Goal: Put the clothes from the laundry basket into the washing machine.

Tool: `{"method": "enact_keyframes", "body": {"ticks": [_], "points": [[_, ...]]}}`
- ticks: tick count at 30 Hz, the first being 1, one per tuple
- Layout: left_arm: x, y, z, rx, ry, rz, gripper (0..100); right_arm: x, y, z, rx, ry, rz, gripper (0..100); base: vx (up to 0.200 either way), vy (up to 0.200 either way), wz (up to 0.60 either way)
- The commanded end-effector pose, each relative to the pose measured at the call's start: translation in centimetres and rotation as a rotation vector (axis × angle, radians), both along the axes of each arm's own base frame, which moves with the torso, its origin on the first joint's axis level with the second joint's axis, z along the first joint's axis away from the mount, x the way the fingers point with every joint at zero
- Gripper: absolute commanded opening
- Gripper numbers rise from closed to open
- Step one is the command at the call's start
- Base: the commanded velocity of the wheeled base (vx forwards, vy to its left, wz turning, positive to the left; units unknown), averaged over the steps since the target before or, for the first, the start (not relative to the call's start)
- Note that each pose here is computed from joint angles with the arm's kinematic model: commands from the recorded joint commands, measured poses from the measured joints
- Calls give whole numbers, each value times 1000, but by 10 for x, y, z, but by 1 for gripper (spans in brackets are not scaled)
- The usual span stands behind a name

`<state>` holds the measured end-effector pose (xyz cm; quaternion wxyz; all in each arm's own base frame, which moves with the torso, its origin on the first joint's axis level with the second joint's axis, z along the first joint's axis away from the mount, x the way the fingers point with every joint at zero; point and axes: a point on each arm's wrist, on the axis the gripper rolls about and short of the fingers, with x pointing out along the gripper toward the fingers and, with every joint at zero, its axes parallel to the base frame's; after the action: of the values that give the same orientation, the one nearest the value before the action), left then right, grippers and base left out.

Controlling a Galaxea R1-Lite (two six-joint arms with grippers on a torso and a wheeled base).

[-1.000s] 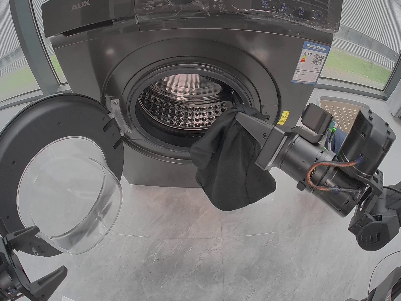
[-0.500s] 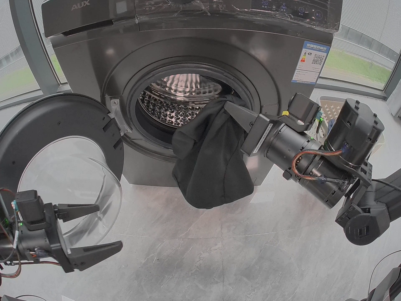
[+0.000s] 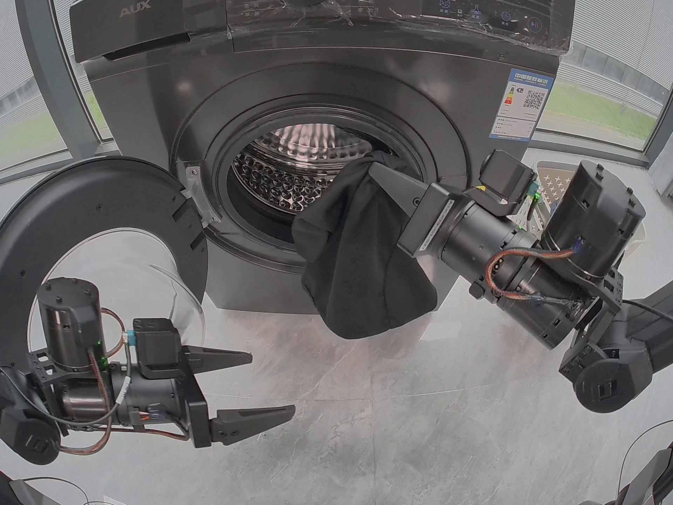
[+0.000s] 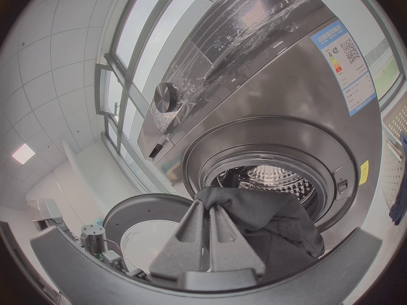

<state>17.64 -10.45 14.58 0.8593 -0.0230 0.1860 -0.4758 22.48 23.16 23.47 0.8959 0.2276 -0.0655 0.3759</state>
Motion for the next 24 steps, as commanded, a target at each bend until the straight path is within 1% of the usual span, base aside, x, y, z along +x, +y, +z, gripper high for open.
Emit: {"method": "enact_keyframes", "body": {"ticks": [1, 4, 7, 9, 13, 15, 17, 19, 20, 24], "points": [[21, -16, -26, 43, 83, -9, 100, -5, 7, 0, 7, -6, 27, 0, 0, 0, 0], [34, -23, -36, 39, 77, -7, 100, -11, 15, -2, 4, 0, 54, 0, 0, 0, 0], [41, -27, -41, 26, 56, -8, 100, -12, 18, -3, 2, 3, 56, 0, 0, 0, 0], [45, -28, -44, 21, 54, -3, 100, -13, 18, -5, -2, 7, 58, 0, 0, 0, 0], [50, -30, -50, 24, 72, 3, 100, -16, 16, -4, 8, -9, 56, 0, 0, 0, 0], [53, -31, -52, 24, 77, 6, 100, -16, 16, -4, 5, -8, 56, 0, 0, 0, 0], [58, -33, -57, 21, 112, 16, 100, -19, 17, -2, 10, -13, 64, 0, 0, 0, 0], [61, -36, -61, 21, 126, 14, 100, -20, 18, -2, 13, -15, 68, 0, 0, 0, 0], [64, -38, -62, 19, 123, 14, 100, -21, 18, -1, 15, -17, 71, 0, 0, 0, 0], [81, -46, -62, -16, 107, 33, 100, -21, 19, -1, 14, -16, 73, 0, 0, 0, 0]]}}
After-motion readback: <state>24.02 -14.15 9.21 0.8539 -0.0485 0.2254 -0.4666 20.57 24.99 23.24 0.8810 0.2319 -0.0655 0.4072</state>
